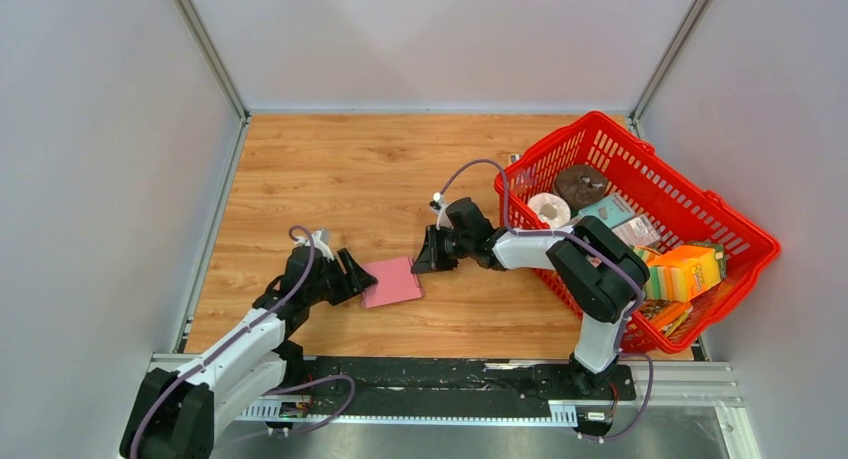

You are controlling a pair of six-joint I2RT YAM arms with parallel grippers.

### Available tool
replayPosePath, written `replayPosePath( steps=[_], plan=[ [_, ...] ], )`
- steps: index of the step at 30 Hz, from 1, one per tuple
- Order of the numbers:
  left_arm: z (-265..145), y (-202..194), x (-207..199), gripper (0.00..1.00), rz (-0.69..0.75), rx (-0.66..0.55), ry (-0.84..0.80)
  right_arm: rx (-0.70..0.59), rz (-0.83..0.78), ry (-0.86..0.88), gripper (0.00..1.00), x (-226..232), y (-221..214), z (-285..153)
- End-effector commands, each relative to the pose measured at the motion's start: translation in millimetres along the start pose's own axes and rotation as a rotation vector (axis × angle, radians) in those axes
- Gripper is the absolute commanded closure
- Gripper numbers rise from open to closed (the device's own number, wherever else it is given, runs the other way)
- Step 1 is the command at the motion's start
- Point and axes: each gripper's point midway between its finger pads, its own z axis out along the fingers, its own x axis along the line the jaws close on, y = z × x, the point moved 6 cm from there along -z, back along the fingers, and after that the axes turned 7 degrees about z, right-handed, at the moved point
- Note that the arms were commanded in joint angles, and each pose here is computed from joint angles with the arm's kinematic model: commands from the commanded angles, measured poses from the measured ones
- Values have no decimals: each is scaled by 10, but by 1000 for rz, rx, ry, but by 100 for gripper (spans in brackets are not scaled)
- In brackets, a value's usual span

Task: Fold the paper box

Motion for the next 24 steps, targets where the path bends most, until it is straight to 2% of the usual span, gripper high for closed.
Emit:
replayPosePath(
  steps=[1, 6, 11, 13, 19, 21, 24],
  plan=[
    [43, 102, -131, 35, -35, -65, -100, -21, 21, -146, 92, -301, -51, -25],
    [99, 155, -192, 39, -57, -84, -146, -13, 18, -143, 92, -307, -52, -5],
    [138, 146, -196, 51, -110, -71, -146, -13, -3, -144, 90, -260, -28, -40],
    [130, 135, -195, 57, -131, -72, -144, -20, -35, -140, 84, -187, 4, -73],
    [54, 108, -163, 68, -189, -61, -94, -15, -172, -199, 58, 96, -82, -302],
    [21, 90, -182, 69, -214, -45, -100, -15, -222, -220, 45, 222, -122, -430],
    [-23, 85, -227, 79, -265, -15, -106, -59, -365, -282, 24, 370, -191, -614]
  ],
)
